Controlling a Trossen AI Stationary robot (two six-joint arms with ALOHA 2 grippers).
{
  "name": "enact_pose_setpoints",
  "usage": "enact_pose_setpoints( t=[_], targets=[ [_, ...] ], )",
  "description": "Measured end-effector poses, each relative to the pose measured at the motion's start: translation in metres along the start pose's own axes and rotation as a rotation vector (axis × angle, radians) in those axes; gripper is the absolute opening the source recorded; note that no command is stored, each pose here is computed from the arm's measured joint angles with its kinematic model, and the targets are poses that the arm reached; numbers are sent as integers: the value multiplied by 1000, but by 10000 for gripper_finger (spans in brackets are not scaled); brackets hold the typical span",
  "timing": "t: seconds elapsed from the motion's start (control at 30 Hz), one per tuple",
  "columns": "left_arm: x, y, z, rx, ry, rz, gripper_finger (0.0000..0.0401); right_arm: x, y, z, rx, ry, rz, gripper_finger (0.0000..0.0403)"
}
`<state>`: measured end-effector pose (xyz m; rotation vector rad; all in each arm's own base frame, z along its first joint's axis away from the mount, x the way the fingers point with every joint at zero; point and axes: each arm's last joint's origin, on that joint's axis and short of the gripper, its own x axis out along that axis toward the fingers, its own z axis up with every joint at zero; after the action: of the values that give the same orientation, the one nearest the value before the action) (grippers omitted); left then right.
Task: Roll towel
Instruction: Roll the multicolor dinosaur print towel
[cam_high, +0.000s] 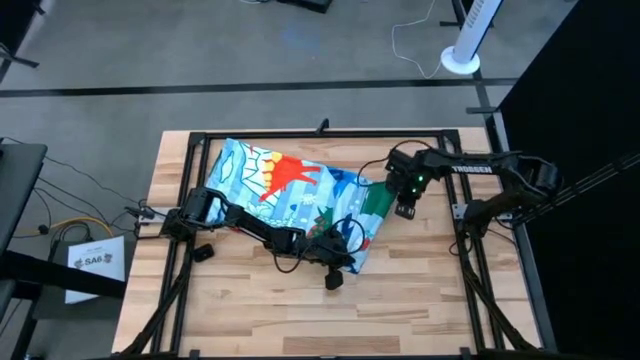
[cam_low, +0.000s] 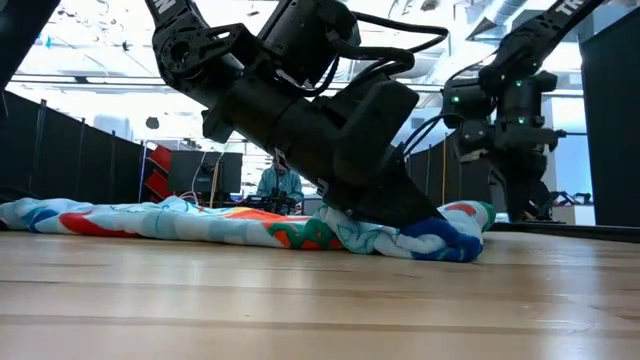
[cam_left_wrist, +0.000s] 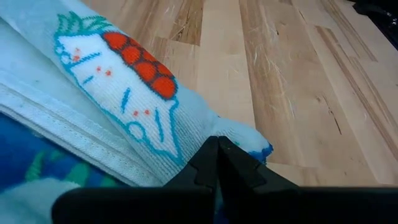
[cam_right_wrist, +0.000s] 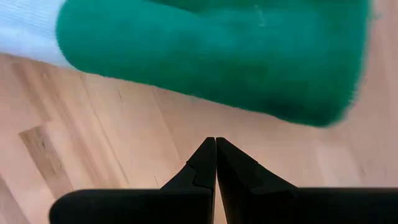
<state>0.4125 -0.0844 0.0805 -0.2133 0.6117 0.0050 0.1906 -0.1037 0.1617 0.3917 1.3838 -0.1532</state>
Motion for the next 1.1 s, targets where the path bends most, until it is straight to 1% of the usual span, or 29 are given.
enact_pose_setpoints(
  t=[0.1, 0.2, 0.3, 0.4, 0.53, 0.6, 0.7, 0.9, 1.0, 1.1],
  targets=[
    [0, 0, 0, 0, 1, 1, 0, 6, 10, 3, -66, -27, -23, 0],
    [0, 0, 0, -1, 1, 3, 0, 9, 21, 1, -143, -5, -43, 0],
    [0, 0, 0, -1, -1, 7, 0, 10, 27, 0, -171, -17, -129, 0],
    [0, 1, 0, 6, -1, 8, 0, 10, 34, -8, -164, -129, -141, 0],
    [0, 1, 0, -6, -3, 9, 0, 8, 40, -24, -82, -272, -148, 1],
    [0, 0, 0, -5, -3, 9, 0, 3, 41, -27, -61, -321, -147, 8],
    [0, 0, 0, 6, -3, 7, 0, 2, 41, -30, -64, -326, -152, 39],
    [0, 2, 1, 9, -4, 9, 0, 23, 37, -33, -23, -228, -157, 131],
    [0, 2, 1, 7, -3, 7, 0, 22, 37, -24, -42, -289, -156, 168],
    [0, 2, 1, 2, -4, 7, 0, 19, 38, -19, -45, -351, -170, 183]
  ],
)
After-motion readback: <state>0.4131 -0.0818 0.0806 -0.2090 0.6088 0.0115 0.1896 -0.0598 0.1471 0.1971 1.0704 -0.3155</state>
